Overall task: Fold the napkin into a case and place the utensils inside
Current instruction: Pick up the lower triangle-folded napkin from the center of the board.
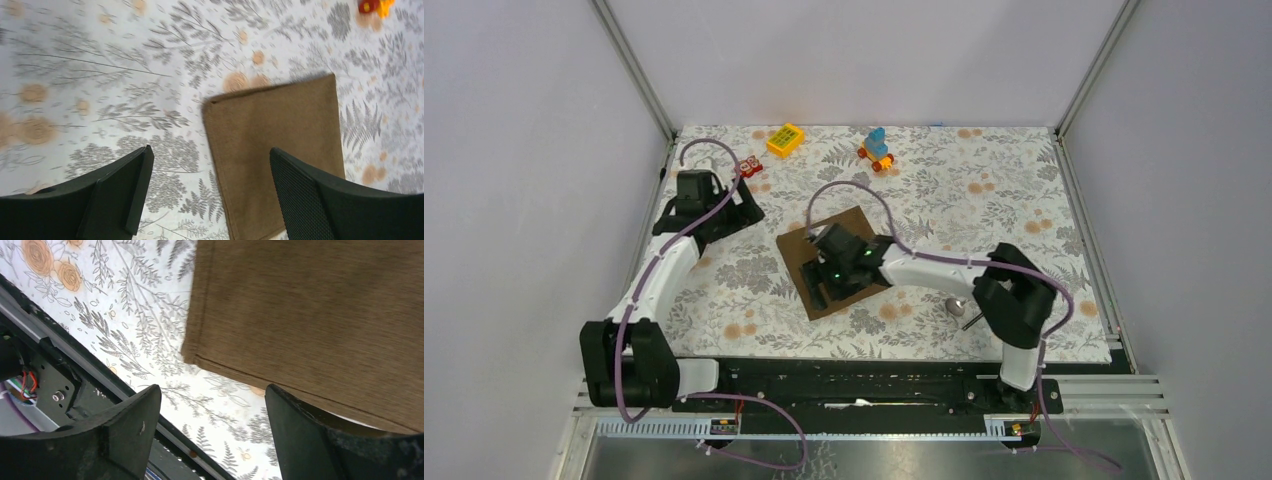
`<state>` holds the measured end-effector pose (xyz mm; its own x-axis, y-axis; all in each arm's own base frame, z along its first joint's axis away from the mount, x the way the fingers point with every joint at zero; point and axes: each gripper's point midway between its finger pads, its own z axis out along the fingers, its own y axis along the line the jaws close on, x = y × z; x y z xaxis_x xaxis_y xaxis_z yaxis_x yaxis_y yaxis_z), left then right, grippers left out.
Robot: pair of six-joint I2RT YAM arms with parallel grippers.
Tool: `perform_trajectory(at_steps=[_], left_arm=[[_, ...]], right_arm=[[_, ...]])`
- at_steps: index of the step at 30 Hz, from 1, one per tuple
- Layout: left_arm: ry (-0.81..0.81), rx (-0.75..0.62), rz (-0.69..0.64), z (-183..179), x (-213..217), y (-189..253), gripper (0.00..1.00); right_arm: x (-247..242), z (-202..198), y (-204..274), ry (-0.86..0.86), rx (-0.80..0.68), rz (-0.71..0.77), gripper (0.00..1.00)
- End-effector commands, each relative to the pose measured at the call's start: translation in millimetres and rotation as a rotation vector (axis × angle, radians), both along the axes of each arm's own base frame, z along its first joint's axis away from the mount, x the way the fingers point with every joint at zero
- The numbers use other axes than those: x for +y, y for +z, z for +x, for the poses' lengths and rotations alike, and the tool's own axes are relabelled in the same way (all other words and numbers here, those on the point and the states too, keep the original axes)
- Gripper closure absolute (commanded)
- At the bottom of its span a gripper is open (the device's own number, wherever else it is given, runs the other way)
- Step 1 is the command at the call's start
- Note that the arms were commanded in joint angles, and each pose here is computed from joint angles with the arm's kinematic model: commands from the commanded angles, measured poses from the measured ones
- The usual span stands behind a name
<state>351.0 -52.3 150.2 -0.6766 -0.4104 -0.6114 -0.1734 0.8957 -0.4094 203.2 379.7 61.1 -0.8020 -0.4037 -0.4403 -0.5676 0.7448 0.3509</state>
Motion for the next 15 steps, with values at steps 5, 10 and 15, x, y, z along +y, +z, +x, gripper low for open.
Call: perform_trajectory(at_steps=[5,10,15], left_arm=[[0.344,-0.075,0.046,-1,75,24,0.07],[0.335,-0.079,-0.045,0,81,24,0.07],[0.318,-0.080,-0.123,1,81,22,0.07]], right_arm=[[33,-21,-7,0.003,-0.096,-0.277,0.17],[37,-22,-16,0.027,-0.072,-0.374,0.43],[41,-27,-26,0.074,-0.022,-0.433,0.47]])
